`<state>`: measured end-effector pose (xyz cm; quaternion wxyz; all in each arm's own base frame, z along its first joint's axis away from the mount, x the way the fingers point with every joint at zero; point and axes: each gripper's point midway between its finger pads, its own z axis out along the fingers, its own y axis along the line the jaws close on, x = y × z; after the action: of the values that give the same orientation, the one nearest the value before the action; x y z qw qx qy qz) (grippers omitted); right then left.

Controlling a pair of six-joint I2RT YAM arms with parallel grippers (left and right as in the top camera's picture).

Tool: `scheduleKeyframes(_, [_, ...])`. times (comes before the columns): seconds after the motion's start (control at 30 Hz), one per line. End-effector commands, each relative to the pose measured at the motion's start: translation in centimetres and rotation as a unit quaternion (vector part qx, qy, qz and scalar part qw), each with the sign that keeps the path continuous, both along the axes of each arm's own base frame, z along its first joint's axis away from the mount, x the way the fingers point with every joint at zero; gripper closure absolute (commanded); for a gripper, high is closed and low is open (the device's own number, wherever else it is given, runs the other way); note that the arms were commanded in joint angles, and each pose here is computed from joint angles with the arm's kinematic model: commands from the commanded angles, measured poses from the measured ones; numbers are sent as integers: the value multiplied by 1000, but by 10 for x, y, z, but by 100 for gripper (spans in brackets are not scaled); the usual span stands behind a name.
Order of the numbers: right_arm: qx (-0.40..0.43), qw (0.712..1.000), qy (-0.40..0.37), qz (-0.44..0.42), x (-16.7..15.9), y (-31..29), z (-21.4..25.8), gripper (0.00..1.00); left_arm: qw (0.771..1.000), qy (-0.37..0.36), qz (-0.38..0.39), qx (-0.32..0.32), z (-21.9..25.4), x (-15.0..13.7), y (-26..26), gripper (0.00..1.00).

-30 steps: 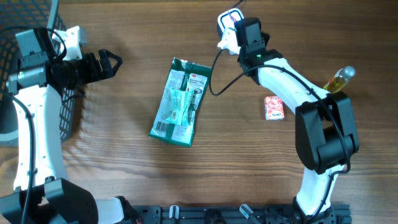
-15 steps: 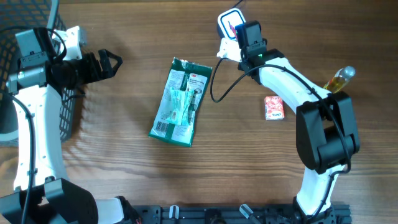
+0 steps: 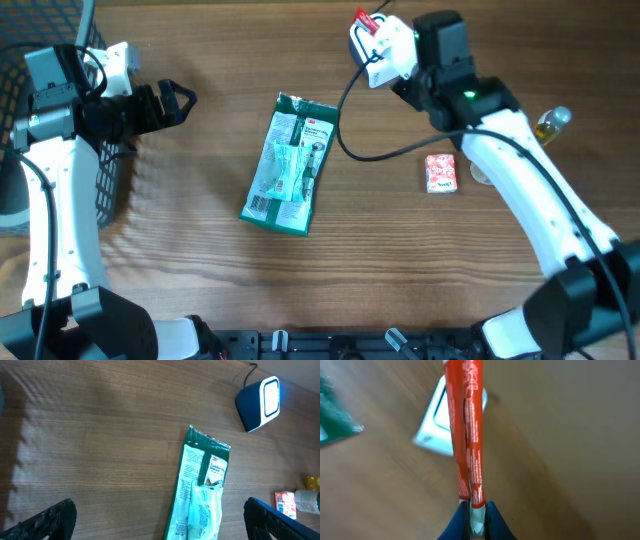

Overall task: Scan the item barcode
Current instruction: 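Carry the red stick right toward the jar and bottle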

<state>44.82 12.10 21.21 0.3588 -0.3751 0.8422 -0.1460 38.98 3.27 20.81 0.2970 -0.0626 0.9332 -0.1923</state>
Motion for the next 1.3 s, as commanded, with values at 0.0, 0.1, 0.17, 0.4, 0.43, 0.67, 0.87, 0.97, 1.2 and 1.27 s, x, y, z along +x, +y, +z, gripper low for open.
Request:
scheduleKeyframes(0.0, [123, 971, 113, -171, -43, -12, -35, 96, 1000, -5, -9, 1, 1, 2, -1, 0])
scheduleKeyframes(0.1, [135, 929, 206, -276, -89, -26, -66, 96, 1000, -5, -9, 1, 1, 2, -1, 0])
scheduleKeyframes(0.17, [137, 914, 247, -292, -109, -25, -79, 96, 1000, -5, -9, 1, 1, 2, -1, 0])
scheduleKeyframes(0.4, [103, 878, 309, -350, -153, -41, -121, 96, 1000, -5, -9, 1, 1, 2, -1, 0])
scheduleKeyframes(0.43, [97, 875, 317, -352, -159, -42, -127, 96, 1000, -5, -9, 1, 1, 2, -1, 0])
scheduleKeyframes(0.67, [84, 874, 282, -387, -154, -58, -138, 96, 1000, -5, -9, 1, 1, 2, -1, 0])
scheduleKeyframes(0.87, [94, 871, 273, -397, -147, -66, -138, 96, 1000, -5, -9, 1, 1, 2, -1, 0])
scheduleKeyframes(0.97, [84, 869, 267, -408, -147, -75, -138, 96, 1000, -5, -9, 1, 1, 2, -1, 0])
scheduleKeyframes(1.2, [67, 862, 287, -412, -160, -79, -140, 73, 1000, -5, -9, 1, 1, 2, -1, 0])
scheduleKeyframes(1.27, [63, 860, 293, -413, -163, -80, -140, 57, 1000, -5, -9, 1, 1, 2, -1, 0])
